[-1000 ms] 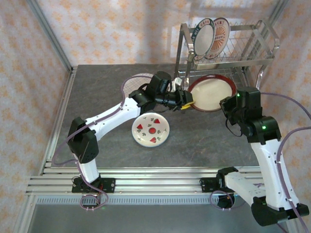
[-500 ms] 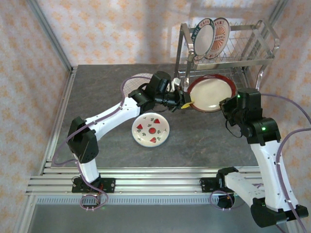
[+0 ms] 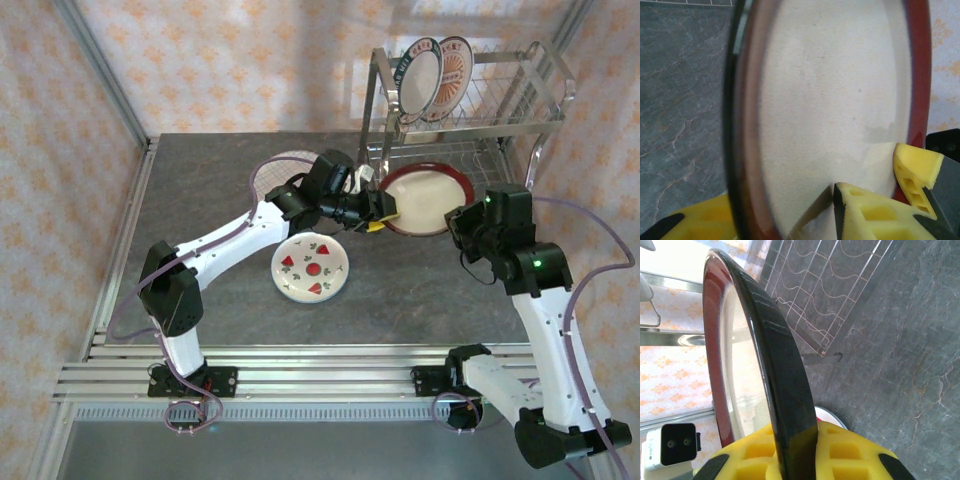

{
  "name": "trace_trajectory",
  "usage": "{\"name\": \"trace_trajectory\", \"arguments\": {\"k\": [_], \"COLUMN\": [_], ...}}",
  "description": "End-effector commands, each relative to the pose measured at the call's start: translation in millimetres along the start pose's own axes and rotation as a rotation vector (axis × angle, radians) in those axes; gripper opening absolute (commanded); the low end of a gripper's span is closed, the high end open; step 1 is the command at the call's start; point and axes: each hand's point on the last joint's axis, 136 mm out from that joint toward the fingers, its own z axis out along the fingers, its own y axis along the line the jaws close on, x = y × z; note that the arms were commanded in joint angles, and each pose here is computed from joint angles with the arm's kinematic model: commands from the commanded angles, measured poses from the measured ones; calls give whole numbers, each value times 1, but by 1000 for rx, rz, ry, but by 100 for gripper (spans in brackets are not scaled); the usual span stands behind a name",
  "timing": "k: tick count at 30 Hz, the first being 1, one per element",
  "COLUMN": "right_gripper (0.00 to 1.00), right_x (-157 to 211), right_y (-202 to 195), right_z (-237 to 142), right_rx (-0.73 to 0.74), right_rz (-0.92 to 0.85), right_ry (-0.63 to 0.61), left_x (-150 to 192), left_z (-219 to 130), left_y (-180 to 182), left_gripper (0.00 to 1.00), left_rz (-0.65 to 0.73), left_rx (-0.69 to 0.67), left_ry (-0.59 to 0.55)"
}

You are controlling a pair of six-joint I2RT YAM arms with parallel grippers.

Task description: Unload the plates from the dish rack

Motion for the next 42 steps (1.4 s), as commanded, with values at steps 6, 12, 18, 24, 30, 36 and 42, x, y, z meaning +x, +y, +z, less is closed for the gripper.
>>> {"name": "trace_trajectory", "arguments": {"k": [6, 12, 18, 24, 30, 36, 42], "right_gripper": [0, 0, 8, 42, 56, 58, 59], "right_x": [-8, -3, 1, 2, 3, 4, 20], "right_y": [38, 31, 20, 9, 5, 5, 35], "right_z": [-17, -10, -3, -1, 4, 5, -5], "right_rx": [-225, -209, -167, -114, -89, -74, -121], "right_rz": [77, 84, 63, 22, 3, -57, -346], "right_ry": [-20, 10, 25, 19, 27, 35, 142], "left_x": [-3, -7, -9, -8, -12, -9, 3], "left_z": [-14, -26, -42, -61, -76, -86, -112], "left_y": [-8, -9, -12, -19, -27, -11, 29], "left_gripper": [25, 0, 0, 0, 0, 0, 0], "left_rz": [33, 23, 35, 91, 102, 80, 64], "left_rx": [26, 47, 61, 105, 179, 147, 44], "left_ry": [-53, -78, -89, -103, -130, -110, -97]}}
